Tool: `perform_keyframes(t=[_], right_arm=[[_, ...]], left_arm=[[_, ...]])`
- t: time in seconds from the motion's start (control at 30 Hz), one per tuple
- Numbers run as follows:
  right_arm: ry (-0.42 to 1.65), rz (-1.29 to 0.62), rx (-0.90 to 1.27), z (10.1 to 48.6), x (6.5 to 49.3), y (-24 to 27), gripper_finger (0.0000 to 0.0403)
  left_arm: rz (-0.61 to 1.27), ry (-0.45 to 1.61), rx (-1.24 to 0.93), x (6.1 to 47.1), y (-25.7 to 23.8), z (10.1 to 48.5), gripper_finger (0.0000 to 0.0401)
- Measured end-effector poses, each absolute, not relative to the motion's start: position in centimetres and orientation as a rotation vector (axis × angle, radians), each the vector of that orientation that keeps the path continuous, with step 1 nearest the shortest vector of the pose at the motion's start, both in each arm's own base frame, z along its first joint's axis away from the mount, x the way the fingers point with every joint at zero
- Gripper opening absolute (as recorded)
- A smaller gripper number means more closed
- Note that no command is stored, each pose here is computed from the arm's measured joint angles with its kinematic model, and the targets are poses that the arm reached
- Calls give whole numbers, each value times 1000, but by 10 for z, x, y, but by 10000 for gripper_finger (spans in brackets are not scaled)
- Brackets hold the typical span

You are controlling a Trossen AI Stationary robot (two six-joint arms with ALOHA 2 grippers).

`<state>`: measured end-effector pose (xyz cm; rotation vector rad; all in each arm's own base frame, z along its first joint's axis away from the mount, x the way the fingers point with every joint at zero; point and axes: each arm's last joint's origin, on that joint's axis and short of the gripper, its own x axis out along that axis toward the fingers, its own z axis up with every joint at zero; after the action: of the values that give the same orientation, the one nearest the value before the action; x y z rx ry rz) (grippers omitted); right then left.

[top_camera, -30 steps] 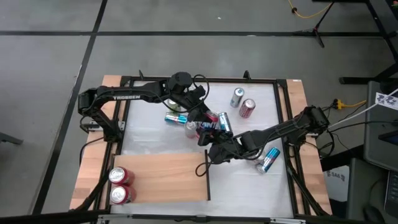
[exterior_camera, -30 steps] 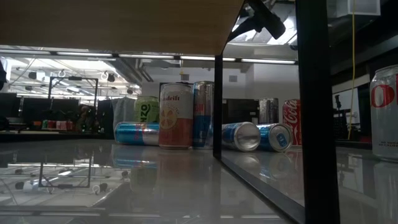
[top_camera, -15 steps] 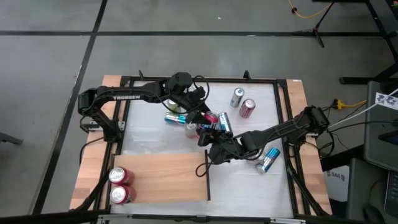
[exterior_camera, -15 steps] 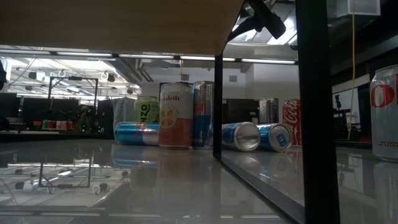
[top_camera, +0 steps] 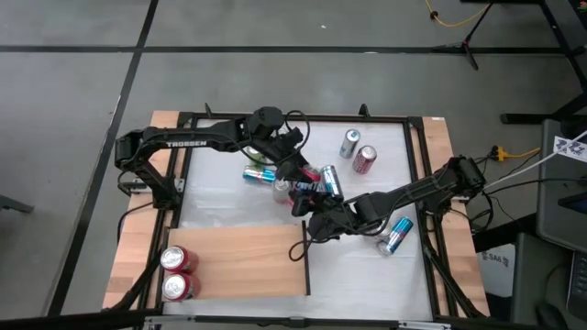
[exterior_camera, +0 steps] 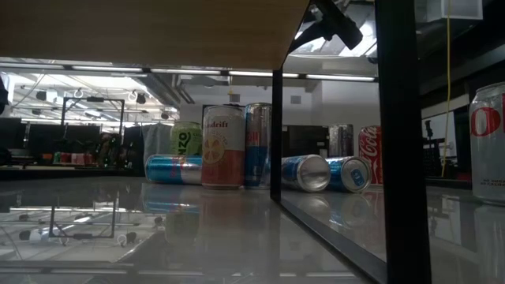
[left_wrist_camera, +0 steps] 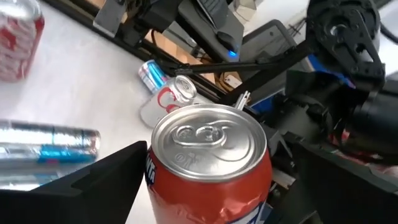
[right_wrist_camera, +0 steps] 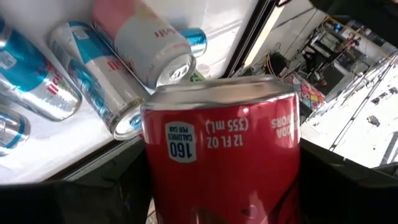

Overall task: Place canned beverage on shelf
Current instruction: Put the orange soda can on the shelf aligned with the orange soda cans

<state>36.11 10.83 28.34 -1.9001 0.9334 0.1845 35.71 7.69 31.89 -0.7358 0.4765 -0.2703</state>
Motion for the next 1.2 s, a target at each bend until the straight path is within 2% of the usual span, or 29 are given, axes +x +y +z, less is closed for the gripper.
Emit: perform_keyframes(t=[0.23, 0.67, 1.2], right_arm=[[909, 249, -1936, 283, 361, 109, 294], [917, 242, -1942, 283, 361, 109, 294], [858, 322, -2029, 284, 364, 111, 294]], left_arm=[[-263, 539, -826, 355, 75, 315, 397], [-245, 561, -879, 354, 75, 314, 398], [-234, 647, -1013, 351, 72, 309, 380]])
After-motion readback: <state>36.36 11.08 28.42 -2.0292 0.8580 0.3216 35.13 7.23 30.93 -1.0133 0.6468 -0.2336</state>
